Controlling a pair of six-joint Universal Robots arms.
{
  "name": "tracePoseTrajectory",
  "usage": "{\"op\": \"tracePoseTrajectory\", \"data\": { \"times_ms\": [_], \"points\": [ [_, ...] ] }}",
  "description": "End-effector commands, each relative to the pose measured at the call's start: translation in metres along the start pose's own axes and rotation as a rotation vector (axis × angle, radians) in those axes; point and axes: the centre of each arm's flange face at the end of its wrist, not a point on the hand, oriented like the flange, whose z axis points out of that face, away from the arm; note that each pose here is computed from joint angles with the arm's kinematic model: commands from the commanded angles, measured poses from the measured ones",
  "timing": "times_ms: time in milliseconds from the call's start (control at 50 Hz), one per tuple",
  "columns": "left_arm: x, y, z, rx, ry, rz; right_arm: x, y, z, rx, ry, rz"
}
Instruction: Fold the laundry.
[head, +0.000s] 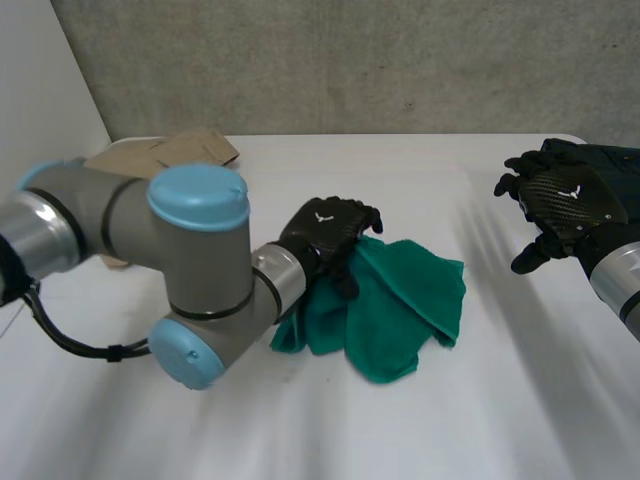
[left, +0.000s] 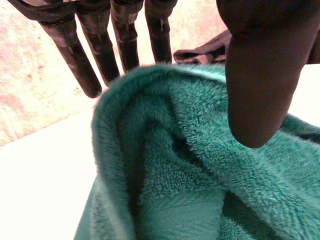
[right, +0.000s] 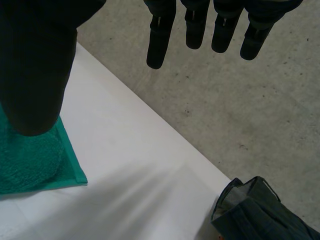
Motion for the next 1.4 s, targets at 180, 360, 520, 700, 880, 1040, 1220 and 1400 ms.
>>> {"op": "tracePoseTrajectory", "data": {
  "times_ms": [180, 360, 520, 700, 880, 1040, 1220, 1400],
  "points": [
    [-0.036, -0.017, -0.064, -0.035, -0.227, -0.083, -0.01, -0.002, -0.028, -0.356, -0.155, 0.19],
    [-0.057, 0.015, -0.061, -0.101, -0.282, -0.28, -0.032, 0.041, -0.027, -0.445, -0.177, 0.434],
    [-0.061, 0.036, -0.027, -0.12, -0.278, -0.375, -0.04, 0.056, -0.016, -0.381, -0.154, 0.506],
    [-0.058, 0.041, -0.008, -0.115, -0.204, -0.465, -0.063, 0.059, -0.004, -0.325, -0.193, 0.53],
    [-0.063, 0.045, -0.006, -0.117, -0.219, -0.458, -0.078, 0.071, 0.008, -0.331, -0.139, 0.476],
    [-0.062, 0.044, -0.009, -0.124, -0.219, -0.453, -0.082, 0.071, 0.014, -0.309, -0.111, 0.432],
    [-0.064, 0.009, -0.024, -0.054, -0.219, -0.429, -0.071, 0.059, 0.027, -0.174, -0.073, 0.371],
    [-0.068, -0.053, -0.067, 0.03, -0.239, -0.218, -0.031, -0.036, 0.016, 0.103, -0.006, 0.207]
  ]
}}
